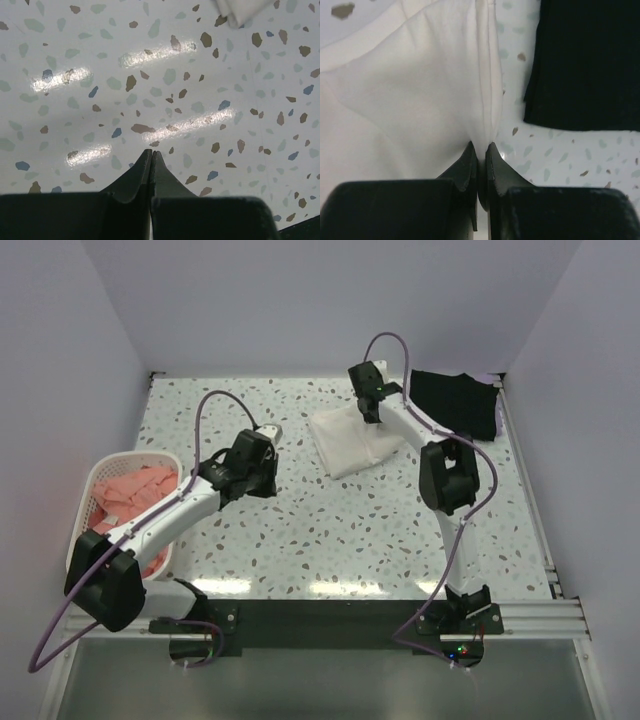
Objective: Fold and stack the t-shirts
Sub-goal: Neatly place the folded tshirt to the corner
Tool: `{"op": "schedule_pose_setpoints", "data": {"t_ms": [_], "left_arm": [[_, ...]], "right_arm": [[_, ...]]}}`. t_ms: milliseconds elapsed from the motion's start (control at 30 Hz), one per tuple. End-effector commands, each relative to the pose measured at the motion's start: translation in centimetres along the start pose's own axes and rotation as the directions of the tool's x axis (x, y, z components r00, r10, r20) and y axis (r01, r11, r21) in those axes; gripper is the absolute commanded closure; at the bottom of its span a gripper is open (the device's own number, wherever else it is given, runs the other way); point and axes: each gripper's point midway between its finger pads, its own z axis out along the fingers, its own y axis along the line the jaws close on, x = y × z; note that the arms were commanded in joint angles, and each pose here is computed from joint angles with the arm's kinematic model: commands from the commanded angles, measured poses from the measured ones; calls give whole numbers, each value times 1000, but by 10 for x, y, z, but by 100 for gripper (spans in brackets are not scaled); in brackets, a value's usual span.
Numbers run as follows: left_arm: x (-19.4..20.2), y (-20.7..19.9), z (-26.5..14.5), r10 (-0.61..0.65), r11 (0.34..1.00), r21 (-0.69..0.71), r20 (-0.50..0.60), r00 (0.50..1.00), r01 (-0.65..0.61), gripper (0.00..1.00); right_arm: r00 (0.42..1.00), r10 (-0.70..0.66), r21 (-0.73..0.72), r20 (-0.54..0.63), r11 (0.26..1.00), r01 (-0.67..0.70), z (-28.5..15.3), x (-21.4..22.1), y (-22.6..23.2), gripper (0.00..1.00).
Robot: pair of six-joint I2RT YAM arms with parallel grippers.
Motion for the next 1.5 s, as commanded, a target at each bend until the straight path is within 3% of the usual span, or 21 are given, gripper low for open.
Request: {"op": "schedule_pose_setpoints", "data": {"t_ms": [0,267,633,1000,1467], "left_arm": [[-1,16,-7,31,998,-54,44,999,-29,100],[4,14,-10,30,999,-25,50,998,-29,100],[10,9,-3,33,999,2,18,999,-33,100],[13,9,0,34,999,3,3,999,-34,100],[14,9,1,34,999,1,-1,999,-34,100]], "right_arm": [[991,-90,198,94,978,70,-10,-54,-44,100],[973,-149,297,175,951,92,-1,-114,-88,100],[942,-179,339,285,938,76,-34,-167,-138,100],[932,-139,417,334,909,-14,-64,-186,-195,100],[920,-96,440,380,893,-89,-84,-196,-229,100]]}}
